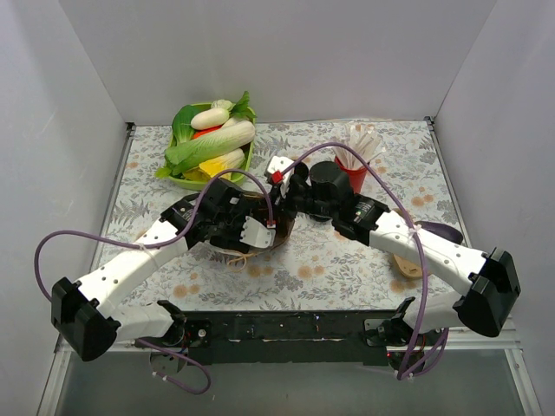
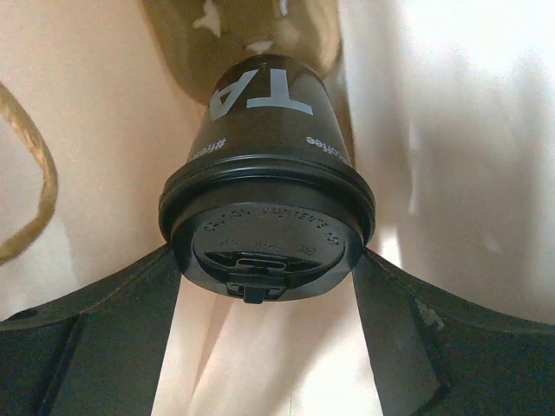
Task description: Pack the takeout coffee
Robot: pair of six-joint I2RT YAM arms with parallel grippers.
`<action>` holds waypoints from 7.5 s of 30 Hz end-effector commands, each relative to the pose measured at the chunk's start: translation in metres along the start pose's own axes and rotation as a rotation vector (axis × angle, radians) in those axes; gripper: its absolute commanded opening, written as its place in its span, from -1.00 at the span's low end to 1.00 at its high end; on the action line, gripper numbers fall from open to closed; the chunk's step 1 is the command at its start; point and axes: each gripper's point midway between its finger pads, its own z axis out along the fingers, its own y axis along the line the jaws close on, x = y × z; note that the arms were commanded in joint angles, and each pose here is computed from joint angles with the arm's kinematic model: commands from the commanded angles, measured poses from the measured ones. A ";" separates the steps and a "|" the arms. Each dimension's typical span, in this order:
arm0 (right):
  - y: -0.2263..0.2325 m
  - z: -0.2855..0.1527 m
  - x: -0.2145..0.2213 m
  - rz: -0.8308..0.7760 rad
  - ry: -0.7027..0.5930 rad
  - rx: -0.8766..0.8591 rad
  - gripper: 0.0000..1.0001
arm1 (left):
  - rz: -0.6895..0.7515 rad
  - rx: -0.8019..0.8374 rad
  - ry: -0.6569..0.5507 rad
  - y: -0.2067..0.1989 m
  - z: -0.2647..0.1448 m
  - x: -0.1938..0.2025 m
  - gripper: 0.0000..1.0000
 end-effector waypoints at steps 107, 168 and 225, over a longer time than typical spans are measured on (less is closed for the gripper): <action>0.004 -0.005 -0.001 0.160 -0.012 -0.271 -0.87 | -0.336 -0.305 0.267 0.029 0.008 0.062 -1.00; -0.013 -0.050 0.036 0.081 0.084 -0.180 0.22 | -0.470 -0.202 0.318 0.034 0.069 0.086 -1.00; -0.043 -0.039 0.006 -0.104 0.086 -0.206 0.36 | -0.756 -0.183 0.153 0.074 0.047 0.050 0.74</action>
